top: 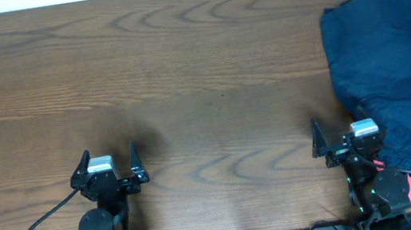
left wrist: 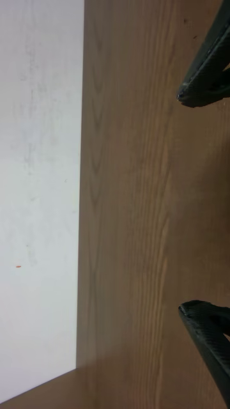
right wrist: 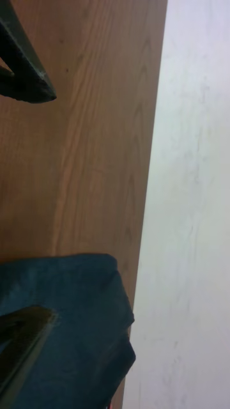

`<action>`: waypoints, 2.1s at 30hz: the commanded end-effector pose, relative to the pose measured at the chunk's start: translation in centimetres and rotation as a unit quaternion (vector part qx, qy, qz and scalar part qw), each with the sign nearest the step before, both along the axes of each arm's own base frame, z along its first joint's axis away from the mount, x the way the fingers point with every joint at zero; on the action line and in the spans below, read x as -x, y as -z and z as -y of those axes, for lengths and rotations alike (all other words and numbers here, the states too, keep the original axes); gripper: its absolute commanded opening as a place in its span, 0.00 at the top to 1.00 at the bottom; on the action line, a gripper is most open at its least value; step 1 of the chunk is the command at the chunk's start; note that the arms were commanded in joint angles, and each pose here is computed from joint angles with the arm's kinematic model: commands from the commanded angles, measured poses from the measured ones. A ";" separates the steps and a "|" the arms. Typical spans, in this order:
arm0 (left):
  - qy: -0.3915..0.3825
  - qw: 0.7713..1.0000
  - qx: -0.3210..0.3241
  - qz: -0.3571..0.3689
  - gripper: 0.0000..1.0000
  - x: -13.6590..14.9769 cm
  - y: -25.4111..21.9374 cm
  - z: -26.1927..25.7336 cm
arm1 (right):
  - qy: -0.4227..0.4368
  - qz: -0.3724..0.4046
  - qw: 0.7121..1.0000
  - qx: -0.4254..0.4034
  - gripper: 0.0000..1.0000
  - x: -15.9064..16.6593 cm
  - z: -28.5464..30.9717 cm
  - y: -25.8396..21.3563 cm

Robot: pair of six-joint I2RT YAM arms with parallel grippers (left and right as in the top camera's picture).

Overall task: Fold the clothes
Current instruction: 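Move the right gripper toward the dark navy clothing pile on the right, then grasp the navy shorts from the pile with the right gripper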

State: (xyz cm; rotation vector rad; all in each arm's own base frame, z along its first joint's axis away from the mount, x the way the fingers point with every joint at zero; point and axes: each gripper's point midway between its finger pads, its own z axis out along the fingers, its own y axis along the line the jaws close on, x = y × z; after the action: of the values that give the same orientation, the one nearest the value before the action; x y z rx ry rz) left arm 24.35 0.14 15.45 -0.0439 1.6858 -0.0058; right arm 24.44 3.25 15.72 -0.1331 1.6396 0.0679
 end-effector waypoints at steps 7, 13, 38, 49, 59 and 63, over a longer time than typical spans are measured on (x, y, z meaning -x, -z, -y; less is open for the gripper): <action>-0.005 1.000 -0.006 -0.020 0.02 0.0 1.8 -0.3 | 0.002 0.001 1.000 0.005 0.01 0.0 0.2 0.0; -0.005 1.000 -0.006 -0.019 0.02 0.0 1.8 -0.3 | 0.002 0.001 1.000 0.005 0.01 0.0 0.2 0.0; -0.004 0.974 0.024 -0.224 0.02 0.8 -3.1 0.1 | 0.064 -0.228 0.971 0.016 0.01 -1.7 1.8 -4.5; -0.050 0.924 0.096 -0.366 0.02 1.1 -0.3 0.1 | 0.040 -0.405 0.913 0.028 0.01 -4.7 0.2 -0.8; -0.053 0.921 0.099 -0.374 0.02 1.1 0.0 0.1 | 0.265 -0.559 0.782 0.074 0.03 -1.1 8.8 6.8; -0.056 0.920 0.105 -0.373 0.02 1.1 0.0 0.1 | 0.282 -0.601 0.743 0.082 0.06 -0.6 10.1 9.5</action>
State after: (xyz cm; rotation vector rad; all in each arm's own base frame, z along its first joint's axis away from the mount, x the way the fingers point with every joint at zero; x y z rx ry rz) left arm 22.94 -0.16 14.57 -0.3083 2.4654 -0.0849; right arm 25.04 -5.17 6.87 0.2864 2.9125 -0.4855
